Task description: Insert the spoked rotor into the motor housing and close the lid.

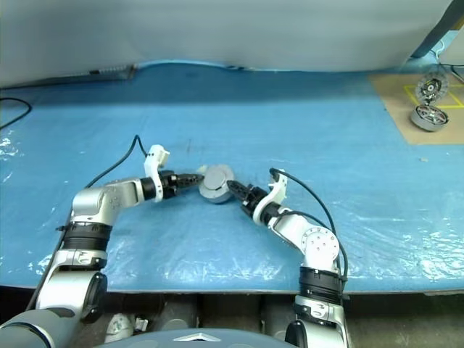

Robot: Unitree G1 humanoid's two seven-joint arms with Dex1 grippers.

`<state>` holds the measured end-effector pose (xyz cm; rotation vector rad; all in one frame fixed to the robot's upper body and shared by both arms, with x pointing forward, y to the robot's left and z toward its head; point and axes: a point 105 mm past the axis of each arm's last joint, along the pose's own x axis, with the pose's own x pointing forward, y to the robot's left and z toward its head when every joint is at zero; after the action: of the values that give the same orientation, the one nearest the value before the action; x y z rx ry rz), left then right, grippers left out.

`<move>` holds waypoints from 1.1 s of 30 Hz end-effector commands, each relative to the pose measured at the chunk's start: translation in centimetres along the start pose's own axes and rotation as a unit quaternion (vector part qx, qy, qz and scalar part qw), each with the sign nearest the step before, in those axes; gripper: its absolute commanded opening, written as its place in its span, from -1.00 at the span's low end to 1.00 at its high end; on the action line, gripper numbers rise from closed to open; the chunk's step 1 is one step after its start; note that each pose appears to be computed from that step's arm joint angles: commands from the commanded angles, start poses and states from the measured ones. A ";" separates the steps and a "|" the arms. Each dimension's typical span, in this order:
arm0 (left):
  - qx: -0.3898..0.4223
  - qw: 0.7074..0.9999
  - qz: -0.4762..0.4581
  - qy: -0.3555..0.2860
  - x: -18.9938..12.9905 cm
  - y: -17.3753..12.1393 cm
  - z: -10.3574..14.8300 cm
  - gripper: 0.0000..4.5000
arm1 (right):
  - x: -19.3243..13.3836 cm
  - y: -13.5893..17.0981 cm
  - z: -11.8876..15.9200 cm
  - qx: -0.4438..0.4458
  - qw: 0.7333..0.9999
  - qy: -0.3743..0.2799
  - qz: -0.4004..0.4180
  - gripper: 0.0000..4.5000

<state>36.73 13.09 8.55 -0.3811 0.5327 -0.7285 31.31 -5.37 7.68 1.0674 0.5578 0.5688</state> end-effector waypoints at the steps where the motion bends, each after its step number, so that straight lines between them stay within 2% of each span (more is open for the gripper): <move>1: -0.036 0.999 -0.004 -0.038 0.2 -0.2 2.3 0.63 | 0.4 1.8 -0.3 0.056 0.997 -0.033 0.047 -0.50; 3: -0.074 0.995 -0.008 -0.060 0.3 -0.2 2.9 0.94 | 0.1 2.3 0.8 0.066 0.995 -0.056 0.059 -0.50; 4: -0.093 0.993 -0.011 -0.070 0.2 -0.3 3.2 1.00 | -0.1 2.6 1.3 0.070 0.993 -0.066 0.064 -0.50; 8: -0.212 0.969 -0.050 -0.115 -0.4 -1.1 3.5 1.00 | -1.3 4.0 4.0 0.077 0.986 -0.119 0.087 -0.50; 15: -0.335 0.929 -0.093 -0.125 -0.2 -3.0 1.6 1.00 | -1.4 6.0 5.9 0.064 0.983 -0.138 0.103 -0.50; 19: -0.366 0.914 -0.114 -0.132 0.3 -4.3 1.3 1.00 | -1.1 7.5 6.0 0.057 0.983 -0.131 0.119 -0.50; 23: -0.390 0.895 -0.146 -0.160 0.1 -5.3 2.3 1.00 | -0.8 8.6 5.4 0.049 0.984 -0.114 0.131 -0.50; 28: -0.410 0.868 -0.199 -0.199 -1.0 -6.5 3.9 1.00 | -0.7 8.9 4.7 0.049 0.985 -0.098 0.132 -0.50; 33: -0.433 0.859 -0.194 -0.195 -0.6 -6.5 3.4 1.00 | -0.7 9.1 4.4 0.050 0.986 -0.088 0.134 -0.50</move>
<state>35.06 9.56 14.00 -1.4807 0.3954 -0.7138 33.19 -5.92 14.57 1.2755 0.3740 0.5570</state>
